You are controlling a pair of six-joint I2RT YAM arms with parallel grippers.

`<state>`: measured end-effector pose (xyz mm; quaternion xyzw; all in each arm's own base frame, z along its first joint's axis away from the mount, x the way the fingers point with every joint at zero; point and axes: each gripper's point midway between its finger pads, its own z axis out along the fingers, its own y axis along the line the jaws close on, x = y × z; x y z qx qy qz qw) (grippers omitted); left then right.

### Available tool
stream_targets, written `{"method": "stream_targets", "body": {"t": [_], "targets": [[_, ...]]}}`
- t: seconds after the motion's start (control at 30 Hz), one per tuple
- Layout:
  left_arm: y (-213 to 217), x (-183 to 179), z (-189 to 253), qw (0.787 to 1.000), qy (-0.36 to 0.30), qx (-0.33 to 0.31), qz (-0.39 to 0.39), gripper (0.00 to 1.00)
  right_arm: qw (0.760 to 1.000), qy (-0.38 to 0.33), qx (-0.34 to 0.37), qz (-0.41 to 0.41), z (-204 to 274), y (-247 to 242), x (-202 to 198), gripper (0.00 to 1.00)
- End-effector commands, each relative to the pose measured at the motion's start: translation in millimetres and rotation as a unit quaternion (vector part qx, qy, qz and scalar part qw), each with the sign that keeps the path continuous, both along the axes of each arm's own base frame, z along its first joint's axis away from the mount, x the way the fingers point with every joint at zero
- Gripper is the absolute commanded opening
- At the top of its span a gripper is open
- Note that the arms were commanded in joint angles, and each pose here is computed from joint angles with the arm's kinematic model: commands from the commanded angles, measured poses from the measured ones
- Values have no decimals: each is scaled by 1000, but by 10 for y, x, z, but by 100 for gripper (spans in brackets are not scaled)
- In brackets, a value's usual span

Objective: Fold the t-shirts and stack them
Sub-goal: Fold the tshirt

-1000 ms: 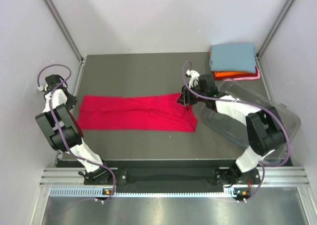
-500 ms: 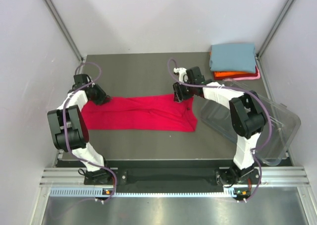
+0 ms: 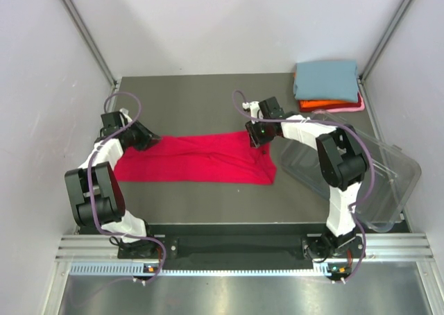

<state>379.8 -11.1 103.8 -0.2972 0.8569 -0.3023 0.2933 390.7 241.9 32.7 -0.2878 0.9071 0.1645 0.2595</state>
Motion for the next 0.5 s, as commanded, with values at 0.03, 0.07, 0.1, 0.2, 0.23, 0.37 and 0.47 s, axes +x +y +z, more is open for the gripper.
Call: {"method": "stream_targets", "body": {"t": [0.03, 0.07, 0.1, 0.2, 0.23, 0.37, 0.47], "targets": [[-61, 93, 221, 999, -48, 3, -13, 26, 999, -35, 9, 7, 249, 109, 119, 33], [-42, 99, 203, 999, -45, 9, -11, 26, 999, -37, 10, 5, 278, 119, 113, 32], [-32, 87, 185, 999, -38, 10, -10, 26, 999, -46, 12, 2, 352, 118, 121, 31], [-61, 88, 181, 999, -39, 5, -15, 26, 998, -58, 20, 0, 486, 154, 87, 28], [-68, 88, 192, 999, -42, 5, -15, 26, 998, -62, 22, -2, 518, 159, 87, 27], [-80, 79, 216, 999, -44, 6, -17, 26, 997, -73, 20, -6, 605, 202, 45, 29], [-76, 69, 215, 999, -43, 11, -17, 26, 997, -76, 17, -6, 617, 224, 12, 24]]}}
